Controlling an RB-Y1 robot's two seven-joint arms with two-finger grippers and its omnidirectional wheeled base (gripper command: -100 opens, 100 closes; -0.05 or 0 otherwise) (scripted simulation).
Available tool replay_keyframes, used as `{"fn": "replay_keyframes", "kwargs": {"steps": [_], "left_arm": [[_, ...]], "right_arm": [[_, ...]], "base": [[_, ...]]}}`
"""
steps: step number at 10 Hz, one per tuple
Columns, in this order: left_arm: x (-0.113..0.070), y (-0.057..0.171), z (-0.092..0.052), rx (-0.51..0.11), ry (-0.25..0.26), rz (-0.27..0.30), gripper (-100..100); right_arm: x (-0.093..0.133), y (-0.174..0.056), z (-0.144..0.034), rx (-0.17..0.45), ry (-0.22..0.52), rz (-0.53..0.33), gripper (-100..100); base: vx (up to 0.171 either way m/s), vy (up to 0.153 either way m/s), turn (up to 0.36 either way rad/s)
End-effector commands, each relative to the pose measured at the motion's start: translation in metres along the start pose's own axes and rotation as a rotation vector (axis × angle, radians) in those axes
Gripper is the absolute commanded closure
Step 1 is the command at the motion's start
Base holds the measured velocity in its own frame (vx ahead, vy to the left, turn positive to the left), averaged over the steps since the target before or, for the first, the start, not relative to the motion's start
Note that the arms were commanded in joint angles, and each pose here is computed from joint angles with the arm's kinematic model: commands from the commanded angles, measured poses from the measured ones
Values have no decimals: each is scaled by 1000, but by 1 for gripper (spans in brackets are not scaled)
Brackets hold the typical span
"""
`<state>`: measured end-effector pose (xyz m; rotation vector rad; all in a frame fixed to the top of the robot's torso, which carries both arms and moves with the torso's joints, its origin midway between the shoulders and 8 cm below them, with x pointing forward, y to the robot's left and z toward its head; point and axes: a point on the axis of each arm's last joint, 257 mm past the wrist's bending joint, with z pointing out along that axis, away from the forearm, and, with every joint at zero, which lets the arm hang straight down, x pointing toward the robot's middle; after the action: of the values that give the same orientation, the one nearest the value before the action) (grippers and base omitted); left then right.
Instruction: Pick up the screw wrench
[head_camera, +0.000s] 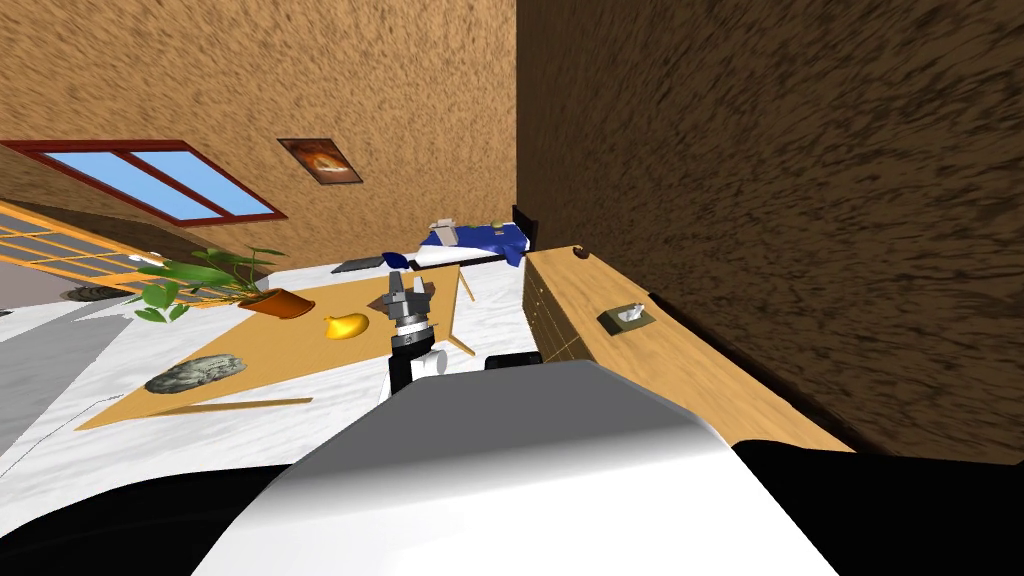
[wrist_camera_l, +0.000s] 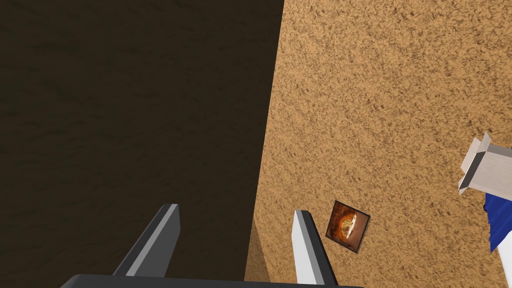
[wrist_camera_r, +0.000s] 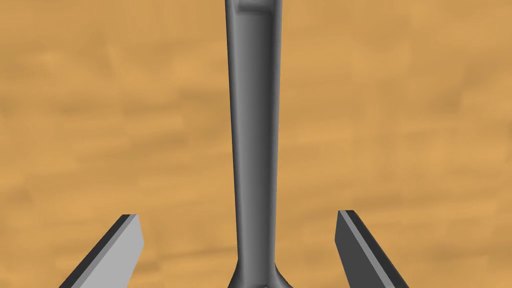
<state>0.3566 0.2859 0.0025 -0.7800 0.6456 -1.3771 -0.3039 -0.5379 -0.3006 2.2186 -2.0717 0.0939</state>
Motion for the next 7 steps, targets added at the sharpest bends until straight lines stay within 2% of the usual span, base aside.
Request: {"fn": "replay_keyframes", "kwargs": {"steps": [1,3,4,5,7], "left_arm": [[0,0,0,0,0,0,0],[0,0,0,0,0,0,0],[0,0,0,0,0,0,0],[0,0,0,0,0,0,0],[0,0,0,0,0,0,0]], "right_arm": [[-1,1,9,-2,1,5,-100],[-3,1,18,-3,1,9,-100],[-3,1,15,-2,1,8,-100],[-3,2,15,-3,1,8,100],[-3,2,15,-4,1,8,100]], "base": [[-12,-6,46],[-10,-5,26],[0,0,0],[0,0,0],[0,0,0]]}}
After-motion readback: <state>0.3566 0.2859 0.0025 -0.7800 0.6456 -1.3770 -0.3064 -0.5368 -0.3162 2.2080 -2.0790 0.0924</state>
